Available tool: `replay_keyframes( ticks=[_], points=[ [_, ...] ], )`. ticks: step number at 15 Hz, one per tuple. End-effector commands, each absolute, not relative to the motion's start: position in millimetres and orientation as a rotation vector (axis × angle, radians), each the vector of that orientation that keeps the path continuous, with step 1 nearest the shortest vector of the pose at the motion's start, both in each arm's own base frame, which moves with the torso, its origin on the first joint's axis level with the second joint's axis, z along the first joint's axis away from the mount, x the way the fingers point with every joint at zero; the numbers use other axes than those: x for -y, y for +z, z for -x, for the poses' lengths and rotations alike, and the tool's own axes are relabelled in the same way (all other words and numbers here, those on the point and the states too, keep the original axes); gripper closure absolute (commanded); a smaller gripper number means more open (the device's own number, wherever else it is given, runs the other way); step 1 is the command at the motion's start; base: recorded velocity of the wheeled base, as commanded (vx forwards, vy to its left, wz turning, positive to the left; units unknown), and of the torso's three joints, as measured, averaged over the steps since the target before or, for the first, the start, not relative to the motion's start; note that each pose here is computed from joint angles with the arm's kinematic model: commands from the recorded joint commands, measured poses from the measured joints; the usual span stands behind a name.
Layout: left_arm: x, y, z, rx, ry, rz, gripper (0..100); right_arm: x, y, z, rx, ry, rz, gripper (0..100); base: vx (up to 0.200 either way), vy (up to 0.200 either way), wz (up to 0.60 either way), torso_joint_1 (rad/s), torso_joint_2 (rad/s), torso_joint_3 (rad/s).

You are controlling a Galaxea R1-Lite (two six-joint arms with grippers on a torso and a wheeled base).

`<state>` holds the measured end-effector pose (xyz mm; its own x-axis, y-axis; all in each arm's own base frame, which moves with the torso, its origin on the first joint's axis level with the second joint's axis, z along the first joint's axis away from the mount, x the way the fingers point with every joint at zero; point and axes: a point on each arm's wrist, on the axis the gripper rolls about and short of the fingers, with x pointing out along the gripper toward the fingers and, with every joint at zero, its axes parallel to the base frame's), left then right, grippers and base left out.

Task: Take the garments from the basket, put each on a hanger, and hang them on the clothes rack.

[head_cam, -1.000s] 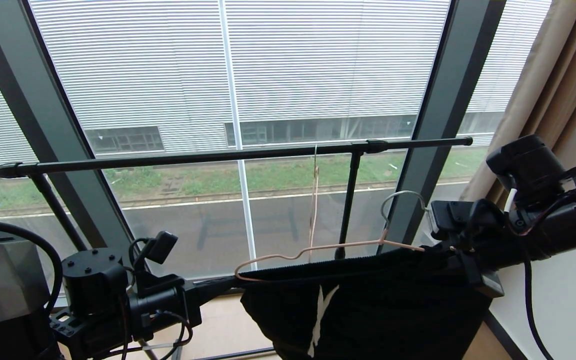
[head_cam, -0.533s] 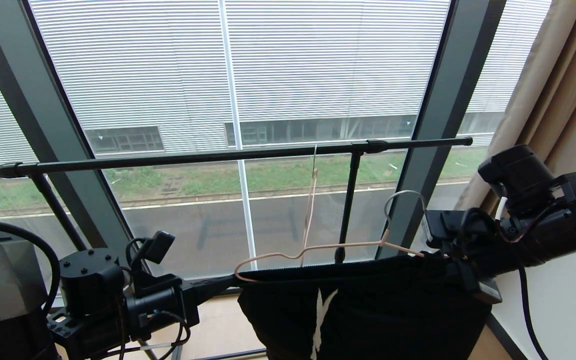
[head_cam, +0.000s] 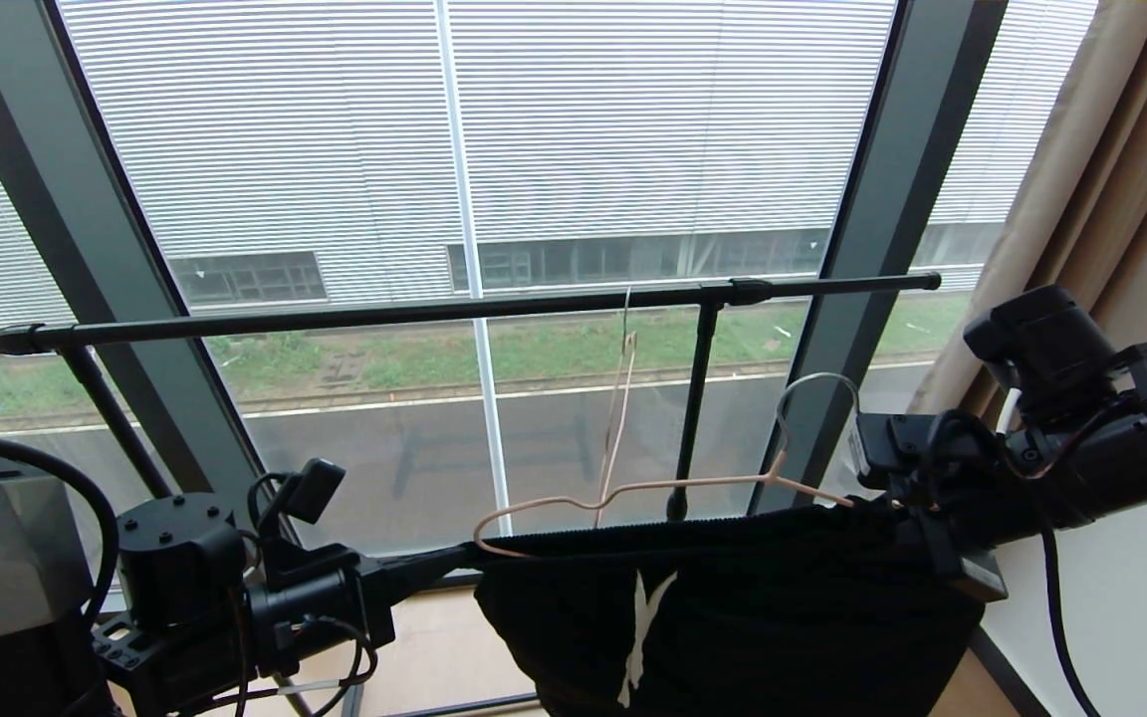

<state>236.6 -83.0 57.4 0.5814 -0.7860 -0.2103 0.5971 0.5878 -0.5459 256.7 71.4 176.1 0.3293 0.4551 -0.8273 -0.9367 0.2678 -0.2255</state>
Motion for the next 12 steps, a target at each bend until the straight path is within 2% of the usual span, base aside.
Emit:
replay_keyframes(
  ticks=[1,12],
  points=[
    [82.1,57.6,-236.8,-0.461,-0.836,0.448,100,-72.4,173.7,-255.9,-0.729,1.059,0.820,100,0.000,0.000,0.00,0.000,0.00,0.000],
    [80.2,62.8,-235.7,-0.439,-0.835,0.446,100,-80.4,151.8,-248.5,-0.791,1.058,0.879,100,0.000,0.000,0.00,0.000,0.00,0.000]
  ],
)
